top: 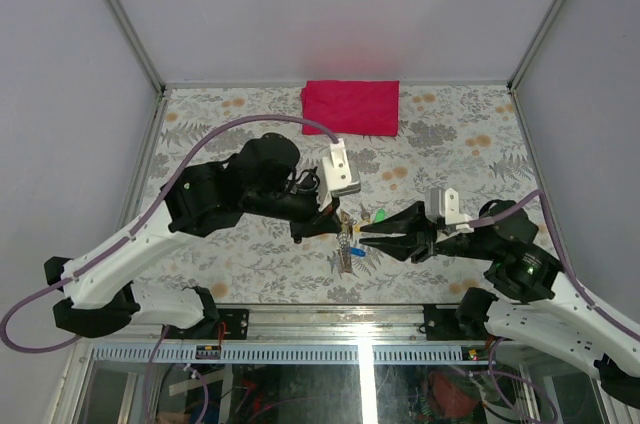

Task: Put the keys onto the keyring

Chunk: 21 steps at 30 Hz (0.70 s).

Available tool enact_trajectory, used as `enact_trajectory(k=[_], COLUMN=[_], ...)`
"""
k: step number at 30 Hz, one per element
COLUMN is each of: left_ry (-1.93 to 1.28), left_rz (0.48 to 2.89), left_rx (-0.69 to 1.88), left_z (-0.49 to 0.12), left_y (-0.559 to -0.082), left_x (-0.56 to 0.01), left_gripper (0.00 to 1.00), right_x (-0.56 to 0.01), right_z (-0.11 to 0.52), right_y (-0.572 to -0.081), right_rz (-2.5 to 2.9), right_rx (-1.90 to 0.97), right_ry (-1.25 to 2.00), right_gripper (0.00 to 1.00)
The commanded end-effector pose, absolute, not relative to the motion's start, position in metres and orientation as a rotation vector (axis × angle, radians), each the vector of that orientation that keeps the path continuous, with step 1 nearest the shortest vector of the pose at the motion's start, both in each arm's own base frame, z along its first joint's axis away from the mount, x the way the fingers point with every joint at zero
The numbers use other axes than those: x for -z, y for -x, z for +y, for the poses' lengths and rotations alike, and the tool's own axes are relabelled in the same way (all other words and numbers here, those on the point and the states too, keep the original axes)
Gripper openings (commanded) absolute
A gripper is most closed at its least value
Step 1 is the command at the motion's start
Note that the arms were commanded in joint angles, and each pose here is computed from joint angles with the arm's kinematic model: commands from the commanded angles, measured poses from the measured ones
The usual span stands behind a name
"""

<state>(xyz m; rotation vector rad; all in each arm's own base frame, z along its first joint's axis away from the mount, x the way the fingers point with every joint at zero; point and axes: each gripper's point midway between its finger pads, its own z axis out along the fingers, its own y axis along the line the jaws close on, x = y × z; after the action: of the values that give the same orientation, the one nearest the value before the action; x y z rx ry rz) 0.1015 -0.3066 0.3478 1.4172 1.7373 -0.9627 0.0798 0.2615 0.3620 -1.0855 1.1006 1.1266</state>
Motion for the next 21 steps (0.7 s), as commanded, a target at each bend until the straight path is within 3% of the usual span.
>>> enact_trajectory(k=[1, 6, 21], left_ry=[-1.496, -1.58, -1.613], left_rz=[1.851, 1.953, 1.907], left_rx=[0.791, 0.66, 0.678], left_z=[-0.291, -0.285, -0.293], left_y=[-0.107, -0.103, -0.091], left_x=[-0.334, -0.318, -0.325], left_gripper=[0.0, 0.0, 0.0], right_x=[-0.358, -0.348, -0.336], right_z=[0.266, 0.273, 0.297], right_y=[-0.084, -0.088, -0.087], right_rz=[1.076, 1.084, 1.074], right_rx=[-1.104, -1.099, -1.171], right_ry=[1.099, 1.127, 1.205], right_gripper=[0.3, 0.32, 0.33])
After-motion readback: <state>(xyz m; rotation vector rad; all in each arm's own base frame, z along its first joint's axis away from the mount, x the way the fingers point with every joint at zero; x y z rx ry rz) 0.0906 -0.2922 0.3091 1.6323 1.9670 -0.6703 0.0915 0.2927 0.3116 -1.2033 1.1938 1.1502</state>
